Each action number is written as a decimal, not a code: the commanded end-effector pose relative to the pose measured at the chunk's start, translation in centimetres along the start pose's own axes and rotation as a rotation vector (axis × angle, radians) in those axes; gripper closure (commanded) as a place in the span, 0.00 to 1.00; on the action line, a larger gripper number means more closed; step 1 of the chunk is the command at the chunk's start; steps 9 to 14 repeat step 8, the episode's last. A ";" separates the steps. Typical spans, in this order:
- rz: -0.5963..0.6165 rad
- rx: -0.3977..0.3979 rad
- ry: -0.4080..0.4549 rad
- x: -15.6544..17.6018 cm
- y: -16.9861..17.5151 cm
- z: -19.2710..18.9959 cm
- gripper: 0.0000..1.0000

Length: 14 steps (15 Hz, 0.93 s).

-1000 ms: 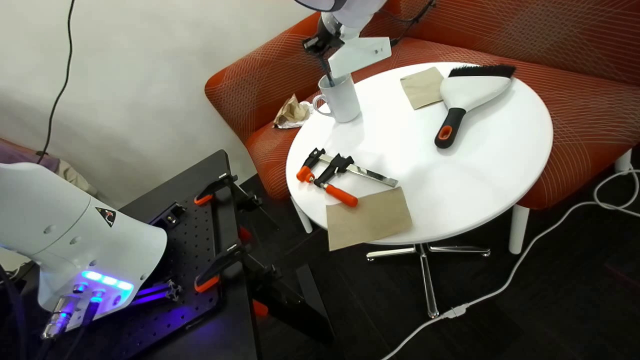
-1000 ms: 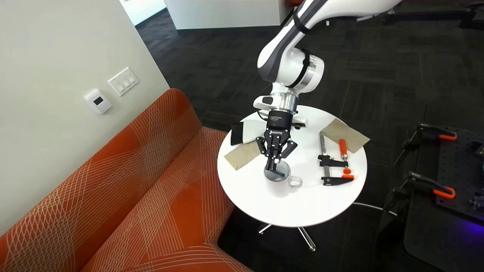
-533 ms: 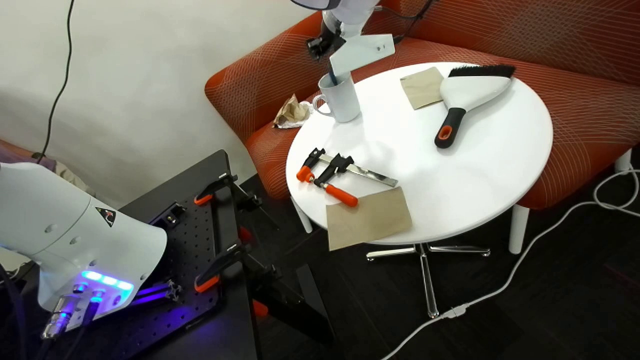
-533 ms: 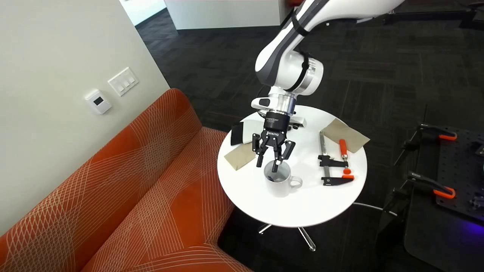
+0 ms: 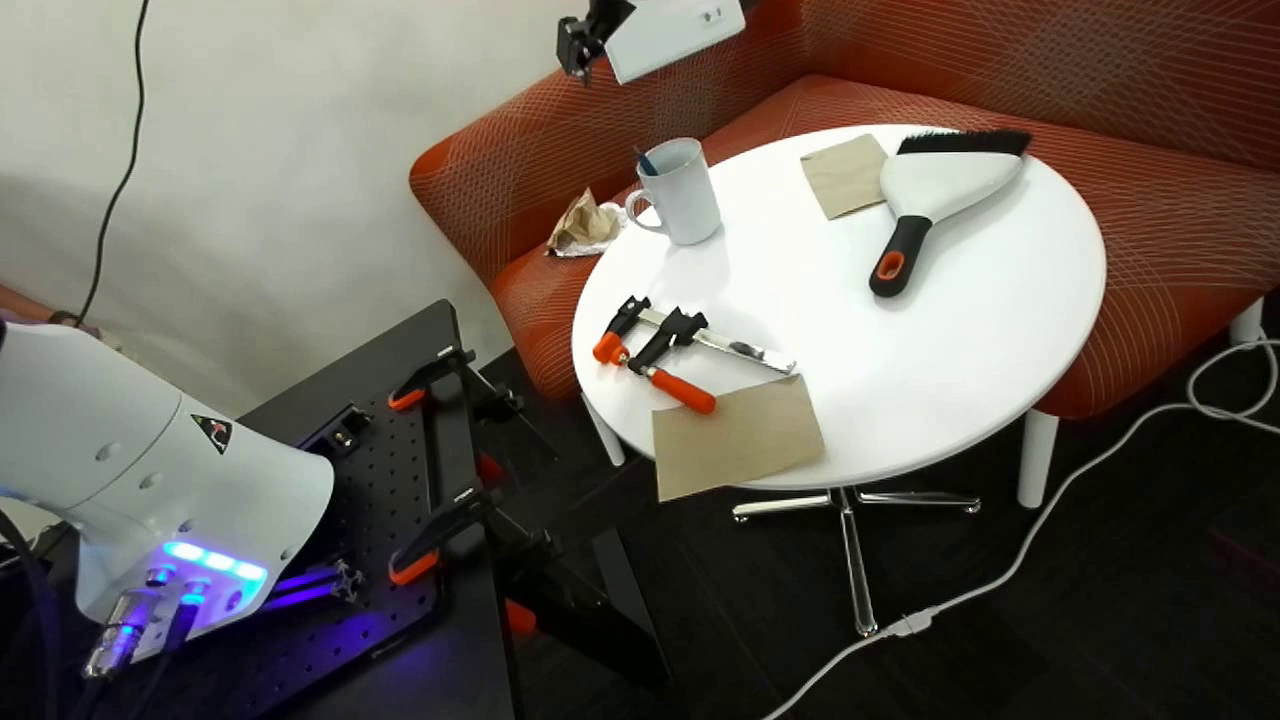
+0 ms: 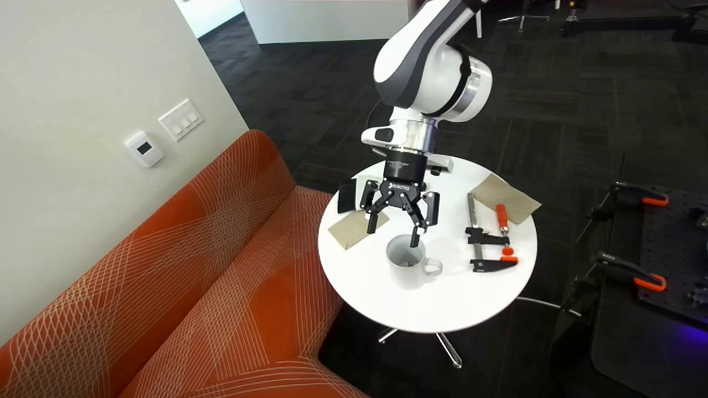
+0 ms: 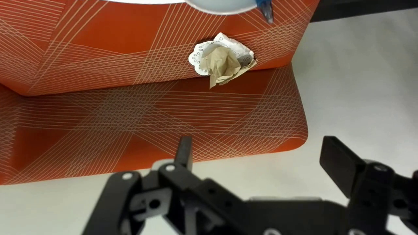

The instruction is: Put the pen in the mug cup

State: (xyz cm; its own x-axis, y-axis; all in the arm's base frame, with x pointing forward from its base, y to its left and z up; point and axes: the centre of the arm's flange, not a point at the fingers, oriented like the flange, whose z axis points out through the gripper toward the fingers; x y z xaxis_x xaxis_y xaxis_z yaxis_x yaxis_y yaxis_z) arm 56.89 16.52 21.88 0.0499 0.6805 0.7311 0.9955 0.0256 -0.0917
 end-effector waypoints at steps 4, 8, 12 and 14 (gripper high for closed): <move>-0.004 0.013 -0.114 4.5 -3.5 -4.2 0.00; -0.018 0.007 -0.097 4.0 -2.5 -3.5 0.00; -0.018 0.007 -0.097 4.0 -2.5 -3.5 0.00; -0.018 0.007 -0.097 4.0 -2.5 -3.5 0.00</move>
